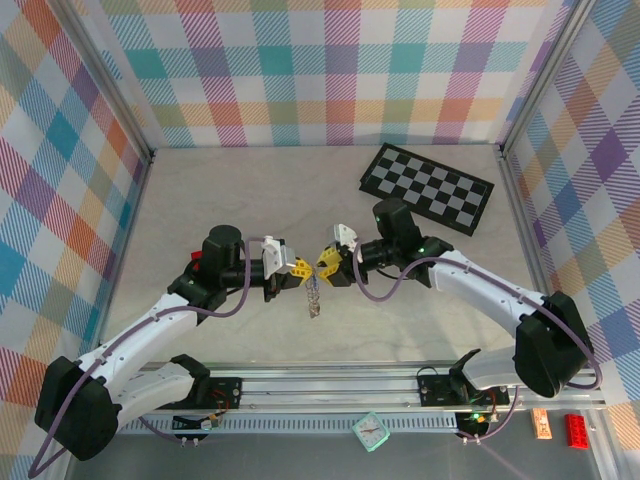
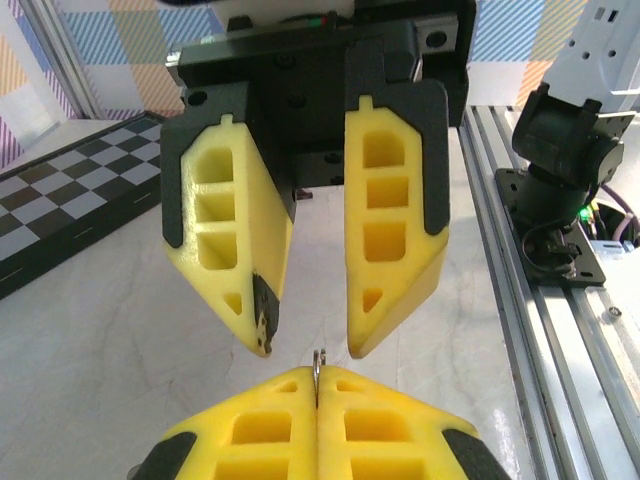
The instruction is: Put the keys on the keyring
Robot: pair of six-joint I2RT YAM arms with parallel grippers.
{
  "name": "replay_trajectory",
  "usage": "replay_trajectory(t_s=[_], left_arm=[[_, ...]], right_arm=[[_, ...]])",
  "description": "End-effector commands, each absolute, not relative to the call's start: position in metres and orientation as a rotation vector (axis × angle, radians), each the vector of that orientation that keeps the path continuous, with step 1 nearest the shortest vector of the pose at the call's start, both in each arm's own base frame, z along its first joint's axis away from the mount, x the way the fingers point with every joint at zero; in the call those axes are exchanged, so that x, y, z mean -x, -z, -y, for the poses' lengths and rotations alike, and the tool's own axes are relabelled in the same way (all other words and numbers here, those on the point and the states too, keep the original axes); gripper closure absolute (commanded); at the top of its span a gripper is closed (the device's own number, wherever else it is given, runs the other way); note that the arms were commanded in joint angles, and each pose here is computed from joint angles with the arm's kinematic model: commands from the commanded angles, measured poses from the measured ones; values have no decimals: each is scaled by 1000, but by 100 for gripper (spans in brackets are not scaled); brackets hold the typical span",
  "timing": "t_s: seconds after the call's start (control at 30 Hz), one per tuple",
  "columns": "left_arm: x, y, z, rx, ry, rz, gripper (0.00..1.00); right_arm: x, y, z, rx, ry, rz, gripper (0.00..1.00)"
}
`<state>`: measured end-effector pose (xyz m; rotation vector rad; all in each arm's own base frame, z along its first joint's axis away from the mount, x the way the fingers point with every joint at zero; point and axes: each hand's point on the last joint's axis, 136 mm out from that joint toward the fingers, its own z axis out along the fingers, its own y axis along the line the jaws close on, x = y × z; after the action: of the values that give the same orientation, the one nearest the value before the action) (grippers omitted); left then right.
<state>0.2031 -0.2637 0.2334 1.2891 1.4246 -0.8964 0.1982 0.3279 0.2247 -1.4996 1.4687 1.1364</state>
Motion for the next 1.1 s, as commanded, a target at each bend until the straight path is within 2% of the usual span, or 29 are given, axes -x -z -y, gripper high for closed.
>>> replay_trajectory(t_s=[0.0, 0.2, 0.37, 0.57, 0.7, 0.73, 0.83, 1.07], left_arm=[[-200, -249, 268, -1273, 917, -1340, 100], [-200, -249, 269, -1248, 938, -1341, 100], [-201, -248, 269, -1237, 943, -1340, 100], [-202, -240, 268, -1239, 931, -1365, 100], [-205, -236, 267, -1241, 914, -1383, 100], [-207, -235, 267, -1236, 904, -1394, 100], [-210, -230, 265, -1235, 879, -1419, 90], [-211, -216, 263, -1280, 851, -1478, 81]], right_arm=[[-194, -224, -334, 1500, -1182, -1440, 70], [-196, -223, -340, 1488, -1184, -1429, 73], [-198, -224, -343, 1477, -1186, -1417, 80], [-199, -226, -342, 1481, -1170, -1409, 80], [-201, -224, -342, 1494, -1155, -1423, 100], [-201, -223, -342, 1504, -1148, -1431, 100], [-202, -220, -340, 1528, -1124, -1449, 100], [-201, -213, -334, 1608, -1065, -1498, 100]])
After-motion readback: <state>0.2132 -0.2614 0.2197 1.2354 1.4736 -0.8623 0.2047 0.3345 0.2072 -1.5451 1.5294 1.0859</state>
